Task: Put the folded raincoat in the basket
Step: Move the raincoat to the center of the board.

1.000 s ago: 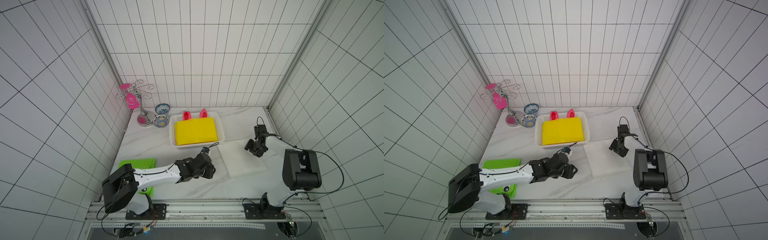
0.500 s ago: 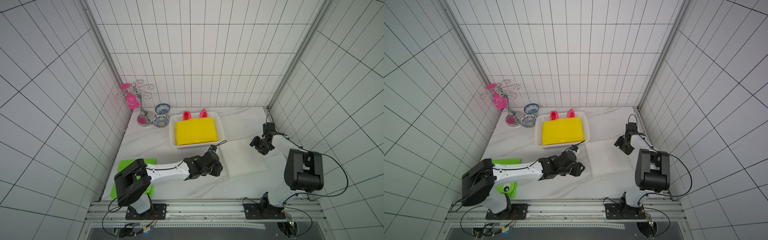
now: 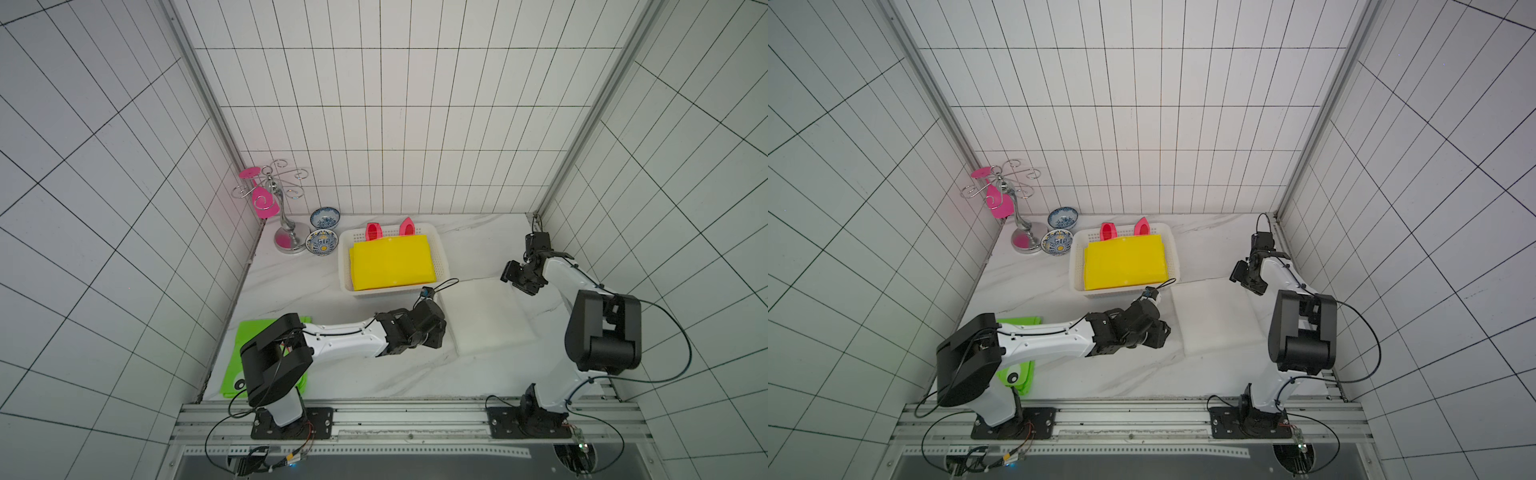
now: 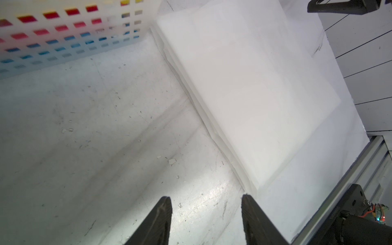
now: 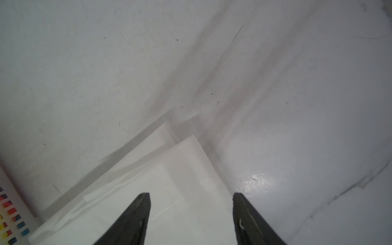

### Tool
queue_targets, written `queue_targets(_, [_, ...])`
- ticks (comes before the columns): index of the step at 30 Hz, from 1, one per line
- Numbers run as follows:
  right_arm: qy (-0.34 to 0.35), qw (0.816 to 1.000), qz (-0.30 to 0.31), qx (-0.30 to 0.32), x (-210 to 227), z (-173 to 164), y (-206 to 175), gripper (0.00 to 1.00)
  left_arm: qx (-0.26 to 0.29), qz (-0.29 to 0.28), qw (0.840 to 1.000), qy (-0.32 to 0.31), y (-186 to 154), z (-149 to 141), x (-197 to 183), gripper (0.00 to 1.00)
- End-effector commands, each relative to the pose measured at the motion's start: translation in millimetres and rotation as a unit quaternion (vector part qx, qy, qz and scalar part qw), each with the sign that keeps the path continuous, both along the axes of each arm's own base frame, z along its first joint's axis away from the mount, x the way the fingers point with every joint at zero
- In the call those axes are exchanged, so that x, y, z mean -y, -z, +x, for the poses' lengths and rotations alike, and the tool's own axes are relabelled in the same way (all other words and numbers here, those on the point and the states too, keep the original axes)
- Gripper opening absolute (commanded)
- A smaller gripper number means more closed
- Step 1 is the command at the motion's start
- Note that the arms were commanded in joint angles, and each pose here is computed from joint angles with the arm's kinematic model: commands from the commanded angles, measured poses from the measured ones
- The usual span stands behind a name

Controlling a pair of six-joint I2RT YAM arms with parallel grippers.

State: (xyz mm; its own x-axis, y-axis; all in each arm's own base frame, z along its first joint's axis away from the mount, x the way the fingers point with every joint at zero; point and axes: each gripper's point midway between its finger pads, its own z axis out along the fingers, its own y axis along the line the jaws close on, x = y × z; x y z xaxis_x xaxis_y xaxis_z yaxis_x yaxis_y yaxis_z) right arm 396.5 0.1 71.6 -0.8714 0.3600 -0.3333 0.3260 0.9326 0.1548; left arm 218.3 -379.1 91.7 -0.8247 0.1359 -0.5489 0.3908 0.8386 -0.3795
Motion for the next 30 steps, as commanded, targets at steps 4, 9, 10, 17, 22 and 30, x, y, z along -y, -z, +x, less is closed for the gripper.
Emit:
queue_targets(4, [-0.005,0.997,0.06,-0.055,-2.1,-5.0,31.6,0.66,-0.004,0.009,1.0,0.0,-4.3,0.0,-6.7,0.56])
queue_targets(9, [-0.035,0.981,0.164,-0.096,-40.7,-22.9,49.9,0.62,-0.031,-0.017,0.999,0.004,-5.5,-4.4,-8.7,0.57])
queue_targets(10, [-0.031,0.979,0.173,-0.099,-46.0,-30.4,52.0,0.63,-0.035,-0.02,0.999,0.003,-6.8,-4.3,-10.2,0.57])
queue_targets(17, [-0.022,0.959,0.269,-0.091,-86.7,-69.1,47.0,0.63,-0.079,-0.056,0.995,-0.019,-12.1,-3.2,-31.8,0.59])
queue_targets(22, [-0.026,0.95,0.296,-0.095,-111.8,-95.1,42.0,0.63,-0.083,-0.038,0.996,-0.019,-10.5,-8.4,-46.4,0.59])
queue_targets(30, [-0.047,0.937,0.333,-0.093,-158.8,-129.7,31.8,0.63,-0.136,-0.008,0.988,-0.068,14.4,-24.2,-89.2,0.59])
